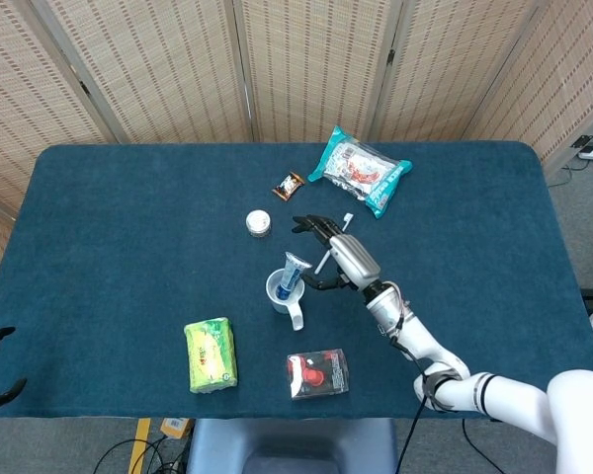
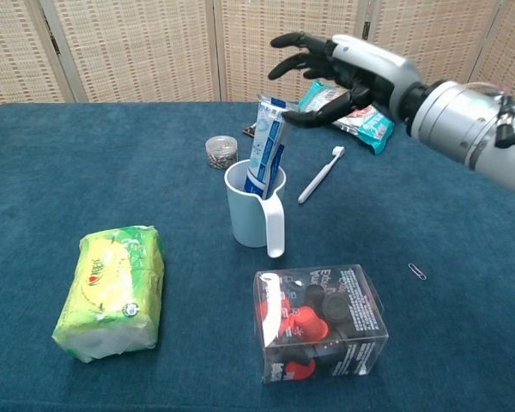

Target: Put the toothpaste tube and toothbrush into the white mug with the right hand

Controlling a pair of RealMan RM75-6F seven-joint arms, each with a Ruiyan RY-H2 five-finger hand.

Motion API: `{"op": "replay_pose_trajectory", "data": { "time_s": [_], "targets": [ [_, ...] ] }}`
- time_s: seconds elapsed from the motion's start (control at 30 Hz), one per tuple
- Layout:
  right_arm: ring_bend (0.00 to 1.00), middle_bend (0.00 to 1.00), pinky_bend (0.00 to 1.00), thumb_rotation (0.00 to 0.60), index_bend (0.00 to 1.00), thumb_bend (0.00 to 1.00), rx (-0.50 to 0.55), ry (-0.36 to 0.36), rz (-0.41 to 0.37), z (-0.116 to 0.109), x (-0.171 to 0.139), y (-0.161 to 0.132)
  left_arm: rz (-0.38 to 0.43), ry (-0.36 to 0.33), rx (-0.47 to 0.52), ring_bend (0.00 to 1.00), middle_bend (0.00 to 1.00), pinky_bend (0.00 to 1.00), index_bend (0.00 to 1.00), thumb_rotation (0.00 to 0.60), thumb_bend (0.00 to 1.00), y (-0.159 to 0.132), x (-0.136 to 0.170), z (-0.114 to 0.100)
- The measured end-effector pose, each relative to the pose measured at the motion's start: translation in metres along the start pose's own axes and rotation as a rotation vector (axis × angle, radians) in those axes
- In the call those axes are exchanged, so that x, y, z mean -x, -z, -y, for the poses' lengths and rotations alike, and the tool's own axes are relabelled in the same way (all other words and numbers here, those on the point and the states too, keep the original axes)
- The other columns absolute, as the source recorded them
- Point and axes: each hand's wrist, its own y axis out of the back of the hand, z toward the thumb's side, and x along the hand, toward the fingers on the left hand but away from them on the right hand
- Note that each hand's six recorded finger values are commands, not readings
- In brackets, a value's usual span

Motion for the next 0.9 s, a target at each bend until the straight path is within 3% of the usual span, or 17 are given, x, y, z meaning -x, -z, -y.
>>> {"op": "replay_pose_trajectory", "data": {
  "time_s": [0.1, 0.27, 0.37, 0.43, 0.67, 0.9],
  "targets": [
    [0.04, 0.20, 0.06, 0.600, 0.10, 0.40, -0.035, 0.031, 0.013, -0.018, -0.003, 0.005, 0.013, -0.011, 0.007, 0.05, 0.08, 0.15, 0.25, 0.600, 0.23, -0.003, -0.001, -0.001],
    [0.04, 0.21, 0.06, 0.600, 0.14, 0.40, -0.195, 0.028, 0.054, -0.027, -0.007, 0.020, 0.029, -0.025, 0.011, 0.05, 0.08, 0.15, 0.26, 0.600, 0.23, -0.007, -0.003, -0.002],
    [0.04, 0.24, 0.06, 0.600, 0.20, 0.37, -0.321, -0.010, 0.098, -0.027, -0.009, 0.036, 0.032, -0.024, 0.011, 0.05, 0.08, 0.15, 0.26, 0.600, 0.23, -0.007, -0.002, -0.002],
    [0.04, 0.26, 0.06, 0.600, 0.20, 0.39, -0.393, -0.052, 0.127, -0.023, -0.010, 0.045, 0.031, -0.023, 0.012, 0.05, 0.08, 0.15, 0.26, 0.600, 0.23, -0.008, -0.002, -0.002],
    [0.04, 0.26, 0.06, 0.600, 0.21, 0.58, -0.651, -0.210, 0.191, 0.000, -0.007, 0.072, 0.021, -0.019, 0.010, 0.05, 0.08, 0.15, 0.26, 0.600, 0.23, -0.005, 0.001, -0.002],
    [0.04, 0.24, 0.06, 0.600, 0.22, 0.64, -0.773, -0.286, 0.195, 0.031, 0.007, 0.081, 0.009, -0.009, 0.012, 0.05, 0.08, 0.15, 0.26, 0.600, 0.23, 0.000, 0.003, 0.001]
  ]
}}
